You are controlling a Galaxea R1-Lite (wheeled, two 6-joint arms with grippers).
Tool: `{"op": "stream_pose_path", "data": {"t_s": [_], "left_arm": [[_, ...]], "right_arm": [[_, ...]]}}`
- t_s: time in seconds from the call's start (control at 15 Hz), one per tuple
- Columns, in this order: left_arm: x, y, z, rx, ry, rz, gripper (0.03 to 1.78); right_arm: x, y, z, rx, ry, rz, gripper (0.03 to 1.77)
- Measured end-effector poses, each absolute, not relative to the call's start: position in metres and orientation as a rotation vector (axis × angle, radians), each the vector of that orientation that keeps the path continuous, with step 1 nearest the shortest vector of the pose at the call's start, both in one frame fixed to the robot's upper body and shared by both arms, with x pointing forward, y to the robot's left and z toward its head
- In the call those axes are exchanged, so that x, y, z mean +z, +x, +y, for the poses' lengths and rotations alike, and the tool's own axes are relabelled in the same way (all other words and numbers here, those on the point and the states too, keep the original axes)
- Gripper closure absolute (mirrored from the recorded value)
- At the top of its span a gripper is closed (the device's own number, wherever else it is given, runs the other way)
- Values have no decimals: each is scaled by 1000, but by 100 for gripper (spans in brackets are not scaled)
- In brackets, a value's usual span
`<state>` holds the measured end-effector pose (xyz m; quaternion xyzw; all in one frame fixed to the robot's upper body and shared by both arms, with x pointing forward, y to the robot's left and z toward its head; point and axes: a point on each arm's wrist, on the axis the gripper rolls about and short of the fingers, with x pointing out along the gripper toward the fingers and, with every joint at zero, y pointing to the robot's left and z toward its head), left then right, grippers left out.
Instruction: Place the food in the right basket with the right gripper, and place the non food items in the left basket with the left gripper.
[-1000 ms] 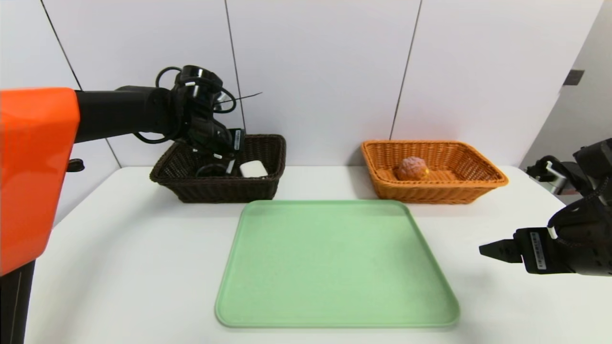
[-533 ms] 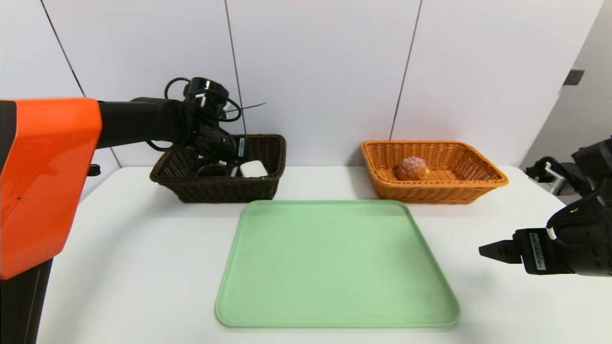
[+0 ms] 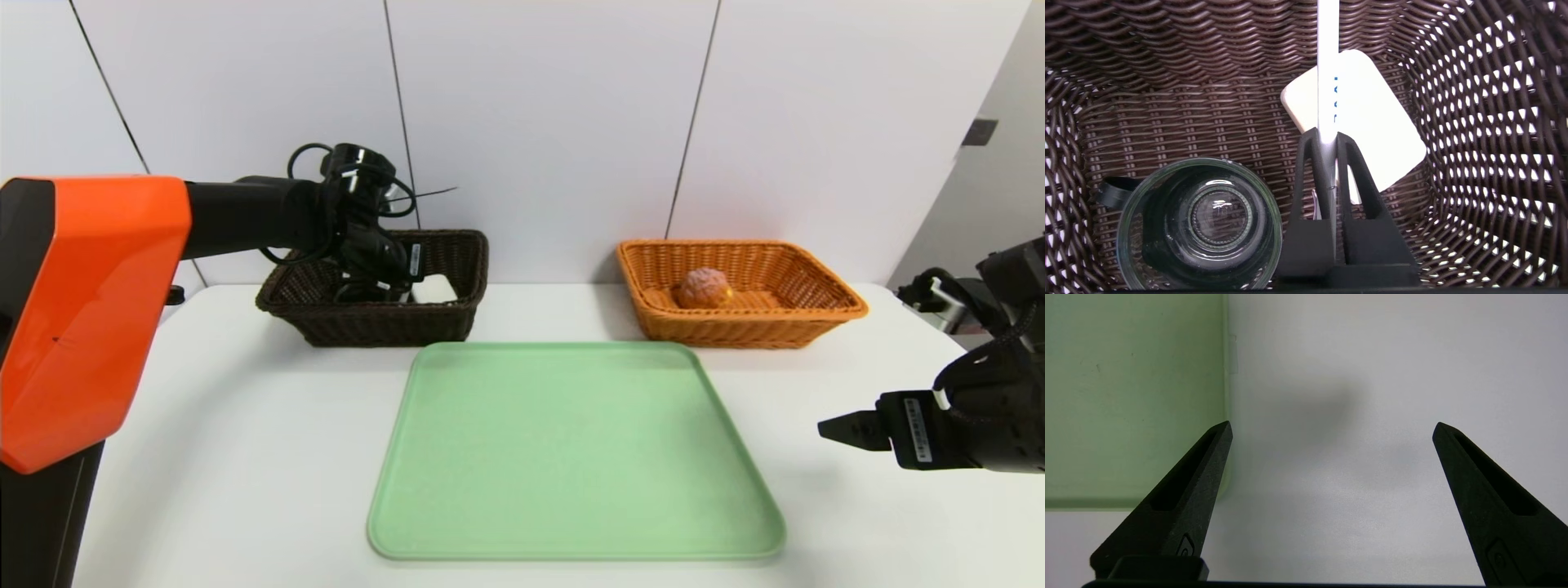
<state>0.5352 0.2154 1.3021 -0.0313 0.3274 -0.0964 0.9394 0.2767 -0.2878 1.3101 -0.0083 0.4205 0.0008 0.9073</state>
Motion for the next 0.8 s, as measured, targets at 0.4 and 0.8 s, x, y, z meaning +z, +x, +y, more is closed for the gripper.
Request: {"op": "stream_pose_path", "data": {"t_s": [0.4, 0.8], "left_arm": [[1310, 533, 216, -200, -69, 636, 79], [1380, 474, 232, -193, -35, 555, 42]], "right_arm": [[1311, 276, -288, 2, -16, 862, 10], [1323, 275, -288, 16, -9, 810, 10]]}}
